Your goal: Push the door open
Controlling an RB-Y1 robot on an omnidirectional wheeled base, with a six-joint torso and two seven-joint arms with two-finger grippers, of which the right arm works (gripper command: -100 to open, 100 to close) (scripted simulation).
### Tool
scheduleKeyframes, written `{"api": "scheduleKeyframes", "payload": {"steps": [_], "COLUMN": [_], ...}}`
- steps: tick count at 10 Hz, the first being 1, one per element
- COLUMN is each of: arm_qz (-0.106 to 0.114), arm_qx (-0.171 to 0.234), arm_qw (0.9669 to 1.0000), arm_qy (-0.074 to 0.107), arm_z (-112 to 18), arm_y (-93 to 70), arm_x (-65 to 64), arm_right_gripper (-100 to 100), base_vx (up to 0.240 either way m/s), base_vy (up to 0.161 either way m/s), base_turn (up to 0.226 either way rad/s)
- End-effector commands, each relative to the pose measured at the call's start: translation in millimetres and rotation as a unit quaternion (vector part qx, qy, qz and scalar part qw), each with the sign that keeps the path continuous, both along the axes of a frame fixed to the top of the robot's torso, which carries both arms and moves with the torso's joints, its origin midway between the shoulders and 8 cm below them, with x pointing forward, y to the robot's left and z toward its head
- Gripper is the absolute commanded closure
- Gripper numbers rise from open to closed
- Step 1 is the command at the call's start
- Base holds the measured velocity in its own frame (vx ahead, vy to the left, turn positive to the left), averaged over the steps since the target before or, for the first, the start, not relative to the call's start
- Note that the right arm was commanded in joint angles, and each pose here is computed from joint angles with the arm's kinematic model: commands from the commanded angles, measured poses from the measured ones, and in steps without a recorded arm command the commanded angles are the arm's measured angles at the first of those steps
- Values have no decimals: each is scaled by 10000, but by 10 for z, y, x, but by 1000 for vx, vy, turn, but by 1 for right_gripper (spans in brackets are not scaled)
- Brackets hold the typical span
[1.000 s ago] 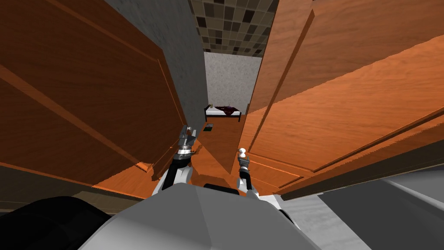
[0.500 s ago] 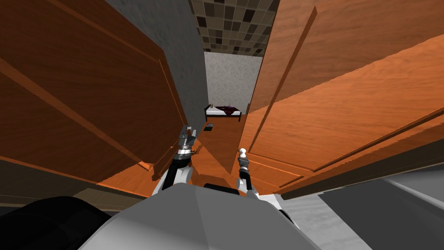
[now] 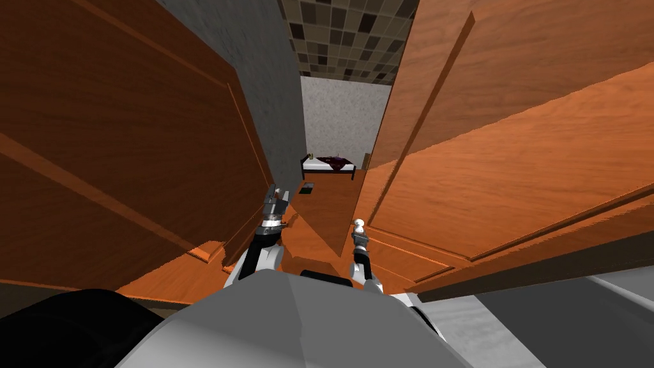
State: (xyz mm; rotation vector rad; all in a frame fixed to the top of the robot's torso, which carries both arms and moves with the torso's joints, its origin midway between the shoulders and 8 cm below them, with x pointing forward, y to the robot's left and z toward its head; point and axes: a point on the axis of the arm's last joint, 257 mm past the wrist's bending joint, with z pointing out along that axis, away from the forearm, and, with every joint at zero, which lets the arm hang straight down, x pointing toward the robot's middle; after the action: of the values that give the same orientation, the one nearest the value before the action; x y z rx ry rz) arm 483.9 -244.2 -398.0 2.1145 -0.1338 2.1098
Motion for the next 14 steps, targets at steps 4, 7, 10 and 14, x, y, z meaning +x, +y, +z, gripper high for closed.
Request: {"api": "scheduleKeyframes", "payload": {"steps": [4, 7, 10, 14], "arm_qz": [-206, -360, -485, -750], "arm_qx": [-56, -83, -90, -84], "arm_qw": [9997, 9993, 9988, 9971], "arm_qy": [-82, -52, -56, -66], "arm_z": [81, 63, 71, 86], "arm_y": [-246, -410, -532, -771], "arm_x": [24, 2, -5, -29], "arm_right_gripper": [100, 100, 100, 100], "base_vx": [124, 113, 132, 143], "base_vy": [23, 15, 34, 27], "base_turn": [-26, -25, -26, -49]}}
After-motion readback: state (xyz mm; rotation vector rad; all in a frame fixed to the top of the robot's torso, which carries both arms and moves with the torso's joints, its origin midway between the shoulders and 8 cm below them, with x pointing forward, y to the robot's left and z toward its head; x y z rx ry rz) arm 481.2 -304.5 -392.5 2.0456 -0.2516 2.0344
